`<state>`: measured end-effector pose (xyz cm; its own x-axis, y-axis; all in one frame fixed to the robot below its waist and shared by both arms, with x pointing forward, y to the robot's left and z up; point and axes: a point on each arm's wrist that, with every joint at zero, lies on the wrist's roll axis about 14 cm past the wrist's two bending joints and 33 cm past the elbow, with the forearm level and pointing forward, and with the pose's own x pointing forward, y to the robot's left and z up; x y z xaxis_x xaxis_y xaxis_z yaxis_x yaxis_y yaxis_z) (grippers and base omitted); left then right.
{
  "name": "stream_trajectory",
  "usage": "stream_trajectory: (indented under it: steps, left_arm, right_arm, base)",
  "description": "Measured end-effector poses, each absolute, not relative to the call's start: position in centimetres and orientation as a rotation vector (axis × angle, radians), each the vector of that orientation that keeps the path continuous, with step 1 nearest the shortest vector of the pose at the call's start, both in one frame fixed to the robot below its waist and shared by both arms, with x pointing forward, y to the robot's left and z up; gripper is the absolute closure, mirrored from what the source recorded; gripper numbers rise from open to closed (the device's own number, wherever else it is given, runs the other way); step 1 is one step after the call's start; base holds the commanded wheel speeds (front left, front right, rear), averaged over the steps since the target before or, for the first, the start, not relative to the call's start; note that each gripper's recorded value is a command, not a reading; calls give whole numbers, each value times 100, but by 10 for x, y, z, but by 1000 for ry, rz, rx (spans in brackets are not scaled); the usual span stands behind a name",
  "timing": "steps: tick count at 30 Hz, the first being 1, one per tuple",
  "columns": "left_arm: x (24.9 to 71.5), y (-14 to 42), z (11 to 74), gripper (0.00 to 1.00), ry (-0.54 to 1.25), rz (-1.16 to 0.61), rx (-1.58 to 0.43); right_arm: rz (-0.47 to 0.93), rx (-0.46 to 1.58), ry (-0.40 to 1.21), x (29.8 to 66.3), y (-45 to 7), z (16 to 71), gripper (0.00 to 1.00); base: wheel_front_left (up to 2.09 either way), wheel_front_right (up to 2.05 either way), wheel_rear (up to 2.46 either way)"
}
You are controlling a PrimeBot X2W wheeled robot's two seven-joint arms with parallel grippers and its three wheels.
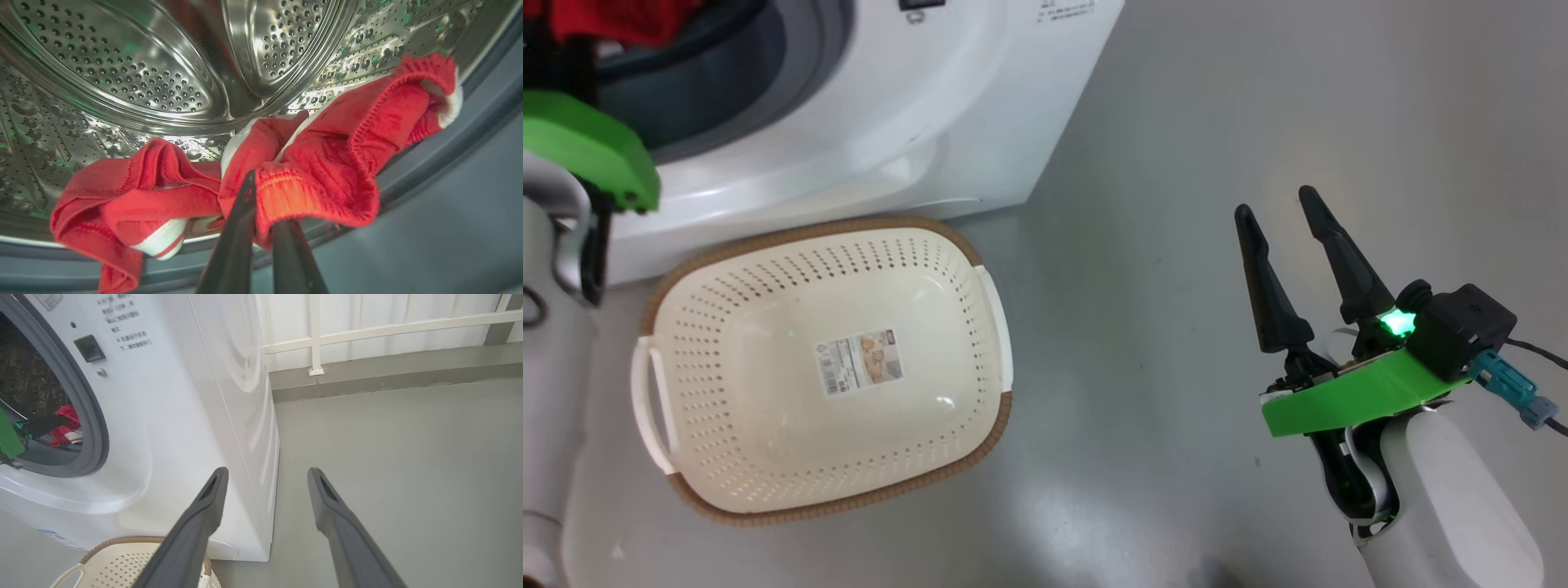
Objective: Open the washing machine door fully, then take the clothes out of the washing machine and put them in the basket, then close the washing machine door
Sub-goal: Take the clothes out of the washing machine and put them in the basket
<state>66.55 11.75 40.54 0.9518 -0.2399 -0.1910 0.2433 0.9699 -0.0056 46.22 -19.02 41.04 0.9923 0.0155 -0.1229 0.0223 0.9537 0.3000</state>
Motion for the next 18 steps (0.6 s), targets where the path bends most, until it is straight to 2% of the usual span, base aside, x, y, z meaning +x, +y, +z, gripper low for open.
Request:
stream_trajectory:
  steps: [18]
  left_arm:
    - [586,129,479,100,-13,-181,-213]
  right_arm:
    - [18,293,91,439,-181,435,0]
  base:
    - [0,0,0]
